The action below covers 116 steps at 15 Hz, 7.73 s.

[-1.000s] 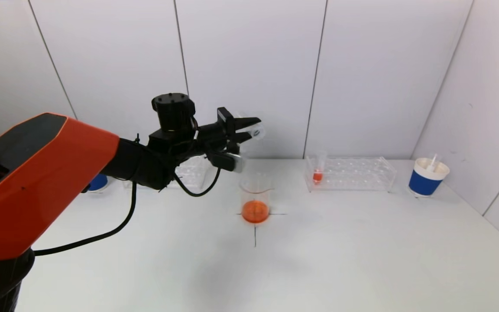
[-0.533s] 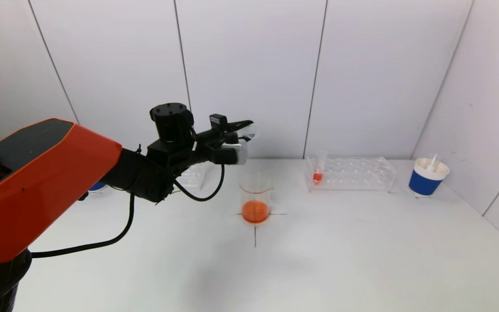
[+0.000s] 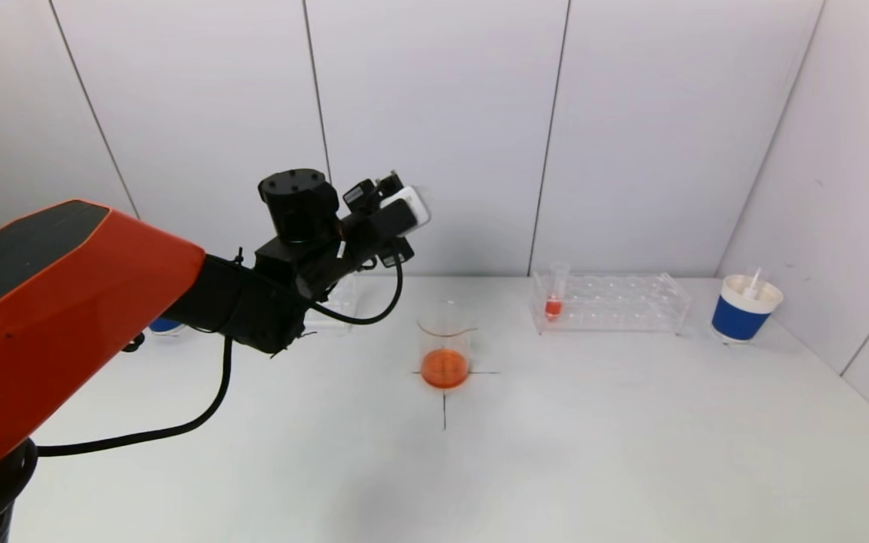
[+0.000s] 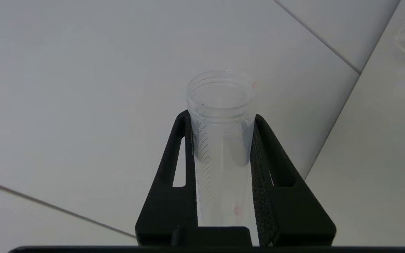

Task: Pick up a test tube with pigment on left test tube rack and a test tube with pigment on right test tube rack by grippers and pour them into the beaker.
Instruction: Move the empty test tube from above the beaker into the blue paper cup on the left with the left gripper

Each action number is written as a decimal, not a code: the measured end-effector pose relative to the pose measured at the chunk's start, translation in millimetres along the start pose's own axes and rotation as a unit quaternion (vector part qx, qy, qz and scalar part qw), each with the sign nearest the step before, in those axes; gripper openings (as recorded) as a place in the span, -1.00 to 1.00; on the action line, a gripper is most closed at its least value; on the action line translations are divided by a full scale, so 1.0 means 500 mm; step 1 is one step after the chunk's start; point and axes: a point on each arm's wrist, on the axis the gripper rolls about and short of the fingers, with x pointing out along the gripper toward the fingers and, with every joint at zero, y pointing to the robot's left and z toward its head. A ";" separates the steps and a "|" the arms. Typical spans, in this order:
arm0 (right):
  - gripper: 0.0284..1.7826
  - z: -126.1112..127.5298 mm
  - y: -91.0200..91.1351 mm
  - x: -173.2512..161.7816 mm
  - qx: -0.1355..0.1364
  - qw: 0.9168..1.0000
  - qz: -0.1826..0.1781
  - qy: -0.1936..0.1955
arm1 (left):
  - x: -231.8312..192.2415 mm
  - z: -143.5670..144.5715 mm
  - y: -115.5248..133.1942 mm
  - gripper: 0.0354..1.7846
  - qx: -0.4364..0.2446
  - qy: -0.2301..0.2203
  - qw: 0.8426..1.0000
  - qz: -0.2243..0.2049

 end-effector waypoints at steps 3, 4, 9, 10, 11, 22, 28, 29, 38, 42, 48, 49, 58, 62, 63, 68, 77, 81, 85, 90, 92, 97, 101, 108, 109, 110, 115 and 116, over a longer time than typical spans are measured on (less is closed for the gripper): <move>0.98 0.000 0.000 0.000 0.000 1.000 0.000 0.000 | -0.003 0.011 0.013 -0.52 -0.071 0.042 0.996 0.047; 0.98 0.000 0.000 0.000 0.000 1.000 0.000 0.000 | -0.005 0.013 0.017 -0.52 -0.094 0.054 0.992 0.062; 0.98 0.000 0.000 0.000 0.000 1.000 0.000 0.000 | -0.011 0.021 0.034 -0.52 -0.170 0.102 0.974 0.110; 0.98 0.000 0.000 0.000 0.000 1.000 0.000 0.000 | -0.013 0.024 0.036 -0.52 -0.191 0.117 0.968 0.117; 0.98 0.000 0.000 0.000 0.000 1.000 0.000 0.000 | -0.016 0.029 0.038 -0.52 -0.213 0.129 0.961 0.120; 0.98 0.000 0.000 0.000 0.000 1.000 0.000 0.000 | -0.077 0.067 0.120 -0.52 -0.384 0.214 0.876 0.195; 0.98 0.000 0.000 0.000 0.000 1.000 0.000 0.000 | -0.095 0.048 0.150 -0.52 -0.400 0.211 0.865 0.219; 0.98 0.000 0.000 0.000 0.000 1.000 0.000 0.000 | -0.098 0.044 0.155 -0.52 -0.401 0.212 0.863 0.223; 0.98 0.000 0.000 0.000 0.000 1.000 0.000 0.000 | -0.163 -0.064 0.232 -0.52 -0.401 0.247 0.836 0.281; 0.98 0.000 0.000 0.000 0.000 1.000 0.000 0.000 | -0.211 -0.135 0.283 -0.52 -0.396 0.260 0.826 0.304; 0.98 0.000 0.000 0.000 0.000 1.000 0.000 0.000 | -0.290 -0.246 0.362 -0.52 -0.382 0.284 0.803 0.358; 0.98 0.000 0.000 0.000 0.000 1.000 0.000 0.000 | -0.301 -0.266 0.370 -0.52 -0.381 0.289 0.798 0.367; 0.98 0.000 0.000 0.000 0.000 1.000 0.000 0.000 | -0.340 -0.424 0.353 -0.52 -0.388 0.330 0.764 0.396; 0.98 0.000 0.000 0.000 0.000 1.000 0.000 0.000 | -0.339 -0.464 0.333 -0.52 -0.389 0.329 0.764 0.395; 0.98 0.000 0.000 0.000 0.000 1.000 0.000 0.000 | -0.339 -0.471 0.327 -0.52 -0.391 0.332 0.764 0.393; 0.98 0.000 0.000 0.000 0.000 1.000 0.000 0.000 | -0.342 -0.488 0.304 -0.52 -0.393 0.335 0.764 0.387; 0.98 0.000 0.000 0.000 0.000 1.000 0.000 0.000 | -0.353 -0.489 0.247 -0.52 -0.394 0.317 0.780 0.368; 0.98 0.000 0.000 0.000 0.000 1.000 0.000 0.000 | -0.357 -0.488 0.230 -0.52 -0.394 0.315 0.782 0.366; 0.98 0.000 0.000 0.000 0.000 1.000 0.000 0.000 | -0.360 -0.487 0.226 -0.52 -0.394 0.315 0.782 0.366; 0.98 0.000 0.000 0.000 0.000 1.000 0.000 0.000 | -0.360 -0.487 0.227 -0.52 -0.394 0.314 0.782 0.367; 0.98 0.000 0.000 0.000 0.000 1.000 0.000 0.000 | -0.360 -0.487 0.226 -0.52 -0.394 0.314 0.782 0.366; 0.98 0.000 0.000 0.000 0.000 1.000 0.000 0.000 | -0.359 -0.487 0.227 -0.52 -0.394 0.313 0.782 0.367; 0.98 0.000 0.000 0.000 0.000 1.000 0.000 0.000 | -0.360 -0.488 0.227 -0.52 -0.394 0.314 0.782 0.368; 0.98 0.000 0.000 0.000 0.000 1.000 0.000 0.000 | -0.360 -0.488 0.225 -0.52 -0.394 0.315 0.782 0.366; 0.98 0.000 0.000 0.000 0.000 1.000 0.000 0.000 | -0.360 -0.488 0.225 -0.52 -0.394 0.315 0.782 0.366; 0.98 0.000 0.000 0.000 0.000 1.000 0.000 0.000 | -0.360 -0.488 0.225 -0.52 -0.394 0.315 0.782 0.366; 0.98 0.000 0.000 0.000 0.000 1.000 0.000 0.000 | -0.360 -0.488 0.225 -0.52 -0.394 0.315 0.782 0.366; 0.98 0.000 0.000 0.000 0.000 1.000 0.000 0.000 | -0.360 -0.488 0.225 -0.52 -0.394 0.314 0.782 0.367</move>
